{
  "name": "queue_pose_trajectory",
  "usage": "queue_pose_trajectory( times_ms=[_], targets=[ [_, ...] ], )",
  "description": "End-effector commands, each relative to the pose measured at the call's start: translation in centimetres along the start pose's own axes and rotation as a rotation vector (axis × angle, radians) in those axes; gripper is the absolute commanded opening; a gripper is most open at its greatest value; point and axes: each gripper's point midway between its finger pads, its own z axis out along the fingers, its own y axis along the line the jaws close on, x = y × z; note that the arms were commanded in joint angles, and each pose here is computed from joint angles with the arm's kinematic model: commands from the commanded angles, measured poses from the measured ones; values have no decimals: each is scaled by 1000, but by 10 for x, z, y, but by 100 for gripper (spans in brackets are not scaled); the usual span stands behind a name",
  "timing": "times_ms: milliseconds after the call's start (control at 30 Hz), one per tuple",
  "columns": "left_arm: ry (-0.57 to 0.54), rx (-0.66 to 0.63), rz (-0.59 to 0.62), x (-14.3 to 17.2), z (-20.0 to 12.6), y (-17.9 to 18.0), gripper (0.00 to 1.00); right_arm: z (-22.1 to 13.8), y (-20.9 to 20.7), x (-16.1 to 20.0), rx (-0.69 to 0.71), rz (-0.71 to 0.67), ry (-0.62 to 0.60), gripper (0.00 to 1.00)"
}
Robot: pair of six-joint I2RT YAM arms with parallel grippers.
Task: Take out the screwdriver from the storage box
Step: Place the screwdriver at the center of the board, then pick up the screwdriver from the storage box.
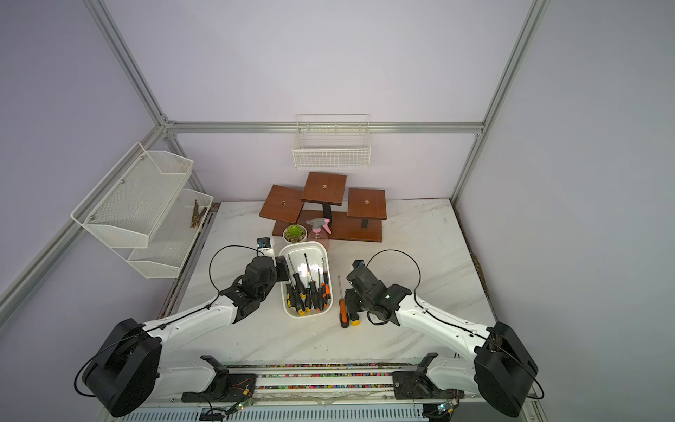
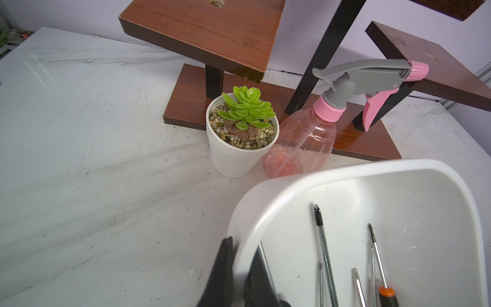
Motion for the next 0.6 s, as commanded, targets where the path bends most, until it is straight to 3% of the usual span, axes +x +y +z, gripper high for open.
queue_pose_trajectory(
  times_ms=[0,200,567],
  targets=[
    [-12,31,-2,-4,1,-9,0,-24,20,-21,-55,-23,-46,43],
    [-12,31,-2,-4,0,-9,0,-31,65,-43,-107,-78,-79,44],
    [-12,30,-1,-3,0,-9,0,27,139,-38,-230,-126,-4,44]
  ],
)
